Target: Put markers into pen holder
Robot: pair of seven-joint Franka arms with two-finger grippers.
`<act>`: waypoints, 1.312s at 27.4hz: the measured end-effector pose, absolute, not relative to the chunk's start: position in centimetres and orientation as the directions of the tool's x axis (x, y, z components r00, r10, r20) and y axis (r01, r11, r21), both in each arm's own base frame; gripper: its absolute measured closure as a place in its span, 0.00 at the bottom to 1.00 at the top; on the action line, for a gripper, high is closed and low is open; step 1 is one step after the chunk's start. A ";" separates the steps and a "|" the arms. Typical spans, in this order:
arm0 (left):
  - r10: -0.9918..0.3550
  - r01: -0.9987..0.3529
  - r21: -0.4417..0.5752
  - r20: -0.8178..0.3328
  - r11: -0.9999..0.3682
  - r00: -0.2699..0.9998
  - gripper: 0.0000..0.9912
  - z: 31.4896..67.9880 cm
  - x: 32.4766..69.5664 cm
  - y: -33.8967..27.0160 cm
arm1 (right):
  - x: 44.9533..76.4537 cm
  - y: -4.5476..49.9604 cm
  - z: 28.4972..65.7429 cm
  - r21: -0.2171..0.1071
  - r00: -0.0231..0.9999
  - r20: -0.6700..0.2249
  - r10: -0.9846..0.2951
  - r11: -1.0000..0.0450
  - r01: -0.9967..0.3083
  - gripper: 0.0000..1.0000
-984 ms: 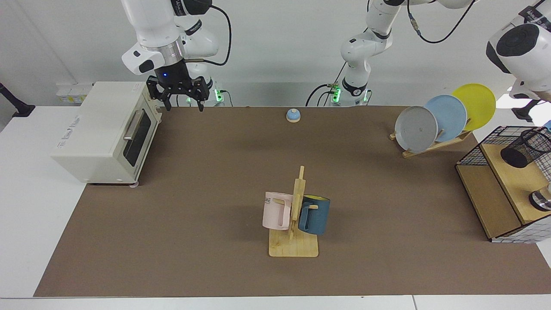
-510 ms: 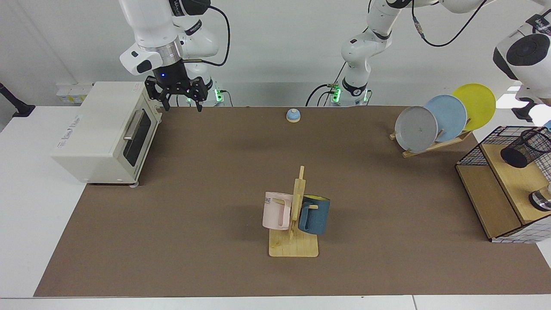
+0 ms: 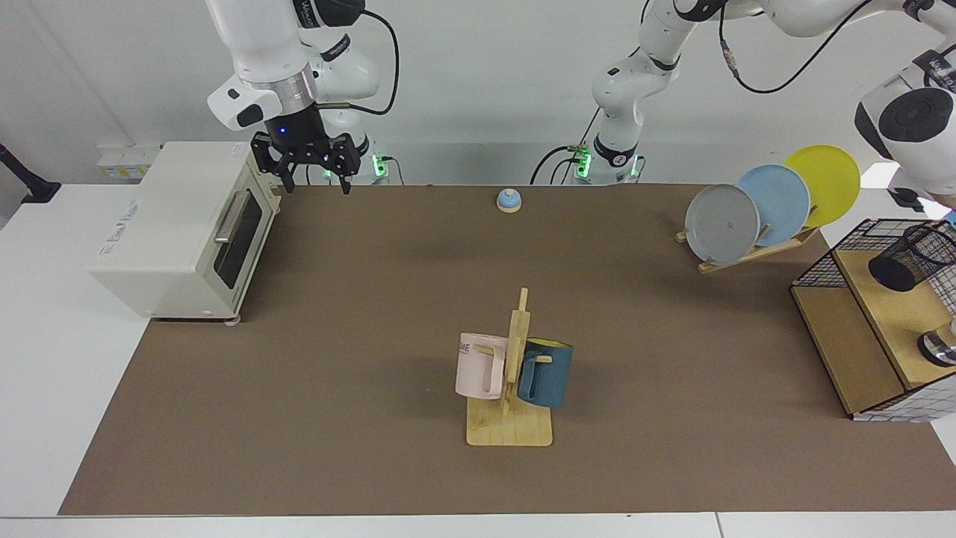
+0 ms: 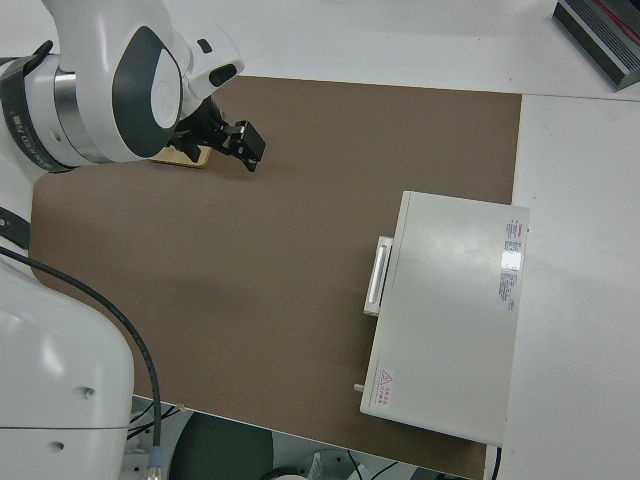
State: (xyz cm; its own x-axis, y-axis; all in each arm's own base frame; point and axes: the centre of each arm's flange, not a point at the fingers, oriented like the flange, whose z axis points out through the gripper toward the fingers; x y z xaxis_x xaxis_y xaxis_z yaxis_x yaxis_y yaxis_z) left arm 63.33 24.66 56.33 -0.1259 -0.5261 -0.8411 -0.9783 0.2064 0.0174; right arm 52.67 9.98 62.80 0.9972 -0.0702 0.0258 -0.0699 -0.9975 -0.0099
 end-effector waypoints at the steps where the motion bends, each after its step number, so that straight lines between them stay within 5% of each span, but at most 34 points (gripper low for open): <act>1: -0.526 -0.979 0.017 -0.841 0.205 -0.125 0.84 56.4 63.3 24.7 | 52.7 10.0 62.8 -0.010 0.997 0.026 -0.070 -0.998 -0.070 0.00; 36: -0.530 -0.987 0.033 -0.840 0.159 -0.113 0.84 53.5 62.5 26.1 | 52.7 10.0 62.8 -0.010 0.997 0.026 -0.070 -0.997 -0.070 0.00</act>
State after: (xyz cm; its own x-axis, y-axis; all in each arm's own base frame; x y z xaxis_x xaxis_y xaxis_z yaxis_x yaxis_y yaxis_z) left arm 62.51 26.05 53.53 -0.1134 -0.5301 -0.8403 -0.9867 0.1594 0.0326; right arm 52.67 9.97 62.80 0.9972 -0.0703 0.0257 -0.0701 -0.9975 -0.0100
